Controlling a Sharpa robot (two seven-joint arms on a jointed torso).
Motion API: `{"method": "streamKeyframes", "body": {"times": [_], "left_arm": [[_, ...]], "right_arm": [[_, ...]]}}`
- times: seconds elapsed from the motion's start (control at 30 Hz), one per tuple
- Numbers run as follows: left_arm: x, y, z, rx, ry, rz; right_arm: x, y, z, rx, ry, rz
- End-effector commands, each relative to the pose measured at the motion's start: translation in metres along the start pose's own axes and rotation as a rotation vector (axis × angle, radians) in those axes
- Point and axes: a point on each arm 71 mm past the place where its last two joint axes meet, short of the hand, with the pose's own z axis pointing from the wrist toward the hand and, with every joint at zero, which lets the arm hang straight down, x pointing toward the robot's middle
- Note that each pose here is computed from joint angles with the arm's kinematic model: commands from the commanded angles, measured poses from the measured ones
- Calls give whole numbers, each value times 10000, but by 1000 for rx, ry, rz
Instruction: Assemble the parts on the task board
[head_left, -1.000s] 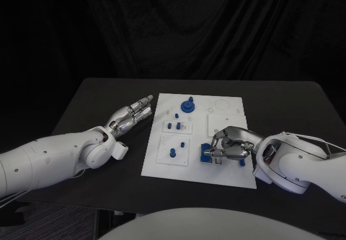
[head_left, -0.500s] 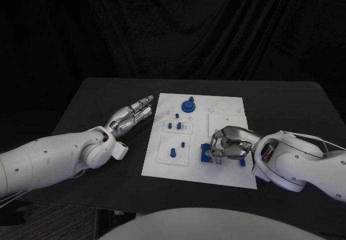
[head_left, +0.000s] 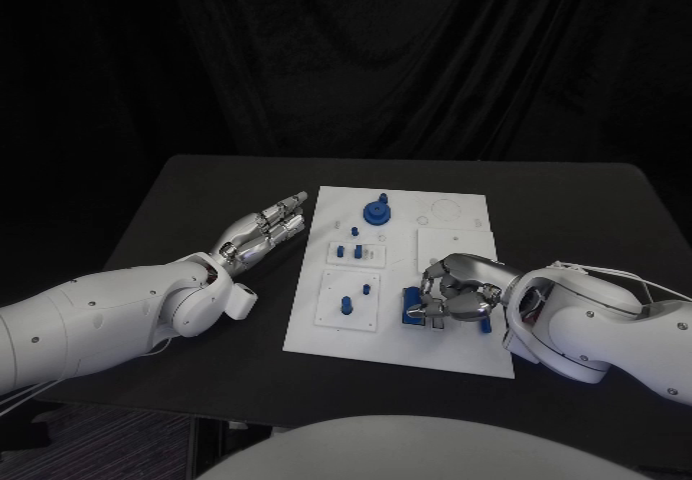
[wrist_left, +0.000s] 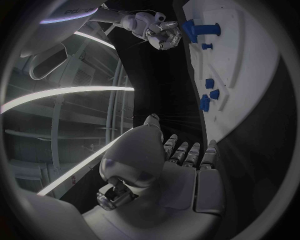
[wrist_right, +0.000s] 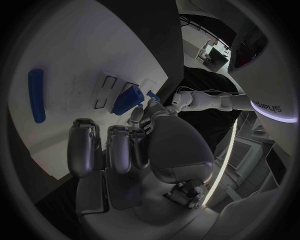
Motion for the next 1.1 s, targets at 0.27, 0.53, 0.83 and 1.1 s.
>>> {"method": "streamKeyframes", "body": {"times": [0.27, 0.53, 0.83, 1.1], "left_arm": [[19, -46, -3, 76, 13, -11], [20, -42, -3, 74, 15, -12], [23, -39, -3, 72, 17, -14], [26, -34, -1, 70, 19, -16]], "right_arm": [[24, -25, 8, 27, 20, -40], [19, -44, 20, 36, 20, -58], [19, -46, 33, 30, 16, -88], [19, -21, 27, 3, 5, -94]]}}
